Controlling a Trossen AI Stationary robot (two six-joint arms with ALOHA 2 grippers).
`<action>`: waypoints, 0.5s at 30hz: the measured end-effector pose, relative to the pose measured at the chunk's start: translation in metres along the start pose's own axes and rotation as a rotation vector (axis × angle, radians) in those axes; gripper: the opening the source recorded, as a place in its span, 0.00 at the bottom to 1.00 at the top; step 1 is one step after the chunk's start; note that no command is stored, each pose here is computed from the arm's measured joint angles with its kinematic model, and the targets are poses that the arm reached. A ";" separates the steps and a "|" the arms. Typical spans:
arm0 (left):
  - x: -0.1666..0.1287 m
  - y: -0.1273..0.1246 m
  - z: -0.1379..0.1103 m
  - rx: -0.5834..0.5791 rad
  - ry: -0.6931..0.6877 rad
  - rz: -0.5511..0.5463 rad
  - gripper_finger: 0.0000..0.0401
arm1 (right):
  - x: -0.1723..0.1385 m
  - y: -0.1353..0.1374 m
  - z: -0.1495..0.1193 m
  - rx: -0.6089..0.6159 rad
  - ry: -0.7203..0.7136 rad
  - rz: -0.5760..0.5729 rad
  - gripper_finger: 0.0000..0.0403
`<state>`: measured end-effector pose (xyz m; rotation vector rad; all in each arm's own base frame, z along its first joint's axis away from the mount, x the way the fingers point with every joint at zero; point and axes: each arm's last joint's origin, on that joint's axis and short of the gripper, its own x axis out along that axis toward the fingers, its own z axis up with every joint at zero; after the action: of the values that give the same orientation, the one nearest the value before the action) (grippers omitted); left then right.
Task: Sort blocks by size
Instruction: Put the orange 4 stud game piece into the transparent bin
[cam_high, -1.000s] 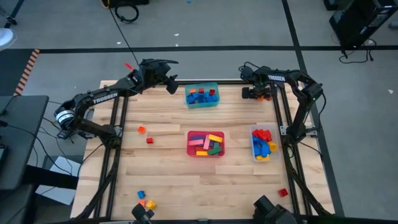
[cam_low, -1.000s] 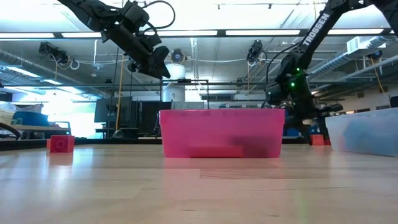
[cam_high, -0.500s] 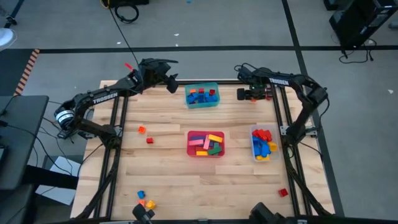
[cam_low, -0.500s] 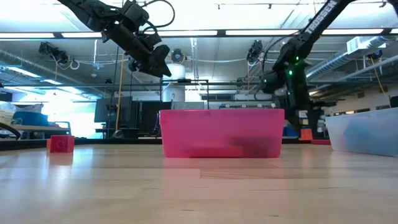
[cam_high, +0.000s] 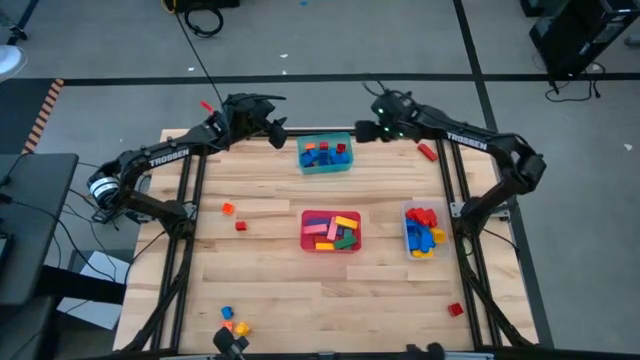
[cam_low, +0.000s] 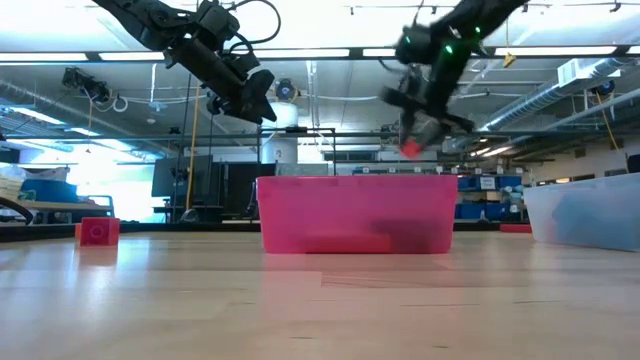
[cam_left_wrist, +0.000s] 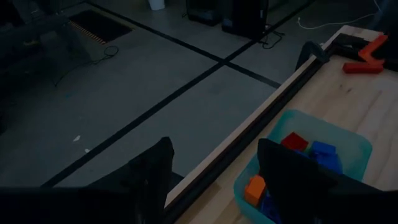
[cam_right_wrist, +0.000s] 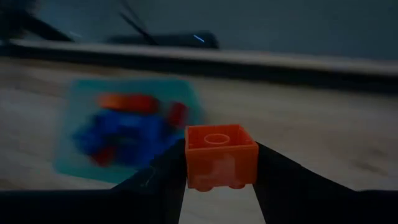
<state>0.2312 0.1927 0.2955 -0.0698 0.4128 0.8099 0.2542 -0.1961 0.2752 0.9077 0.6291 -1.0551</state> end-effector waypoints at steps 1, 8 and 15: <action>0.000 0.000 0.000 0.000 0.000 0.000 0.61 | -0.002 0.008 0.003 -0.012 -0.022 0.031 0.43; 0.000 0.000 0.000 -0.001 -0.004 0.000 0.61 | 0.003 0.055 0.014 -0.123 -0.056 0.118 0.43; 0.000 0.000 0.000 -0.001 -0.004 0.000 0.61 | 0.034 0.092 0.016 -0.216 -0.006 0.165 0.43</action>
<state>0.2313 0.1929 0.2958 -0.0690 0.4086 0.8103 0.3523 -0.2069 0.2858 0.7537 0.6382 -0.8248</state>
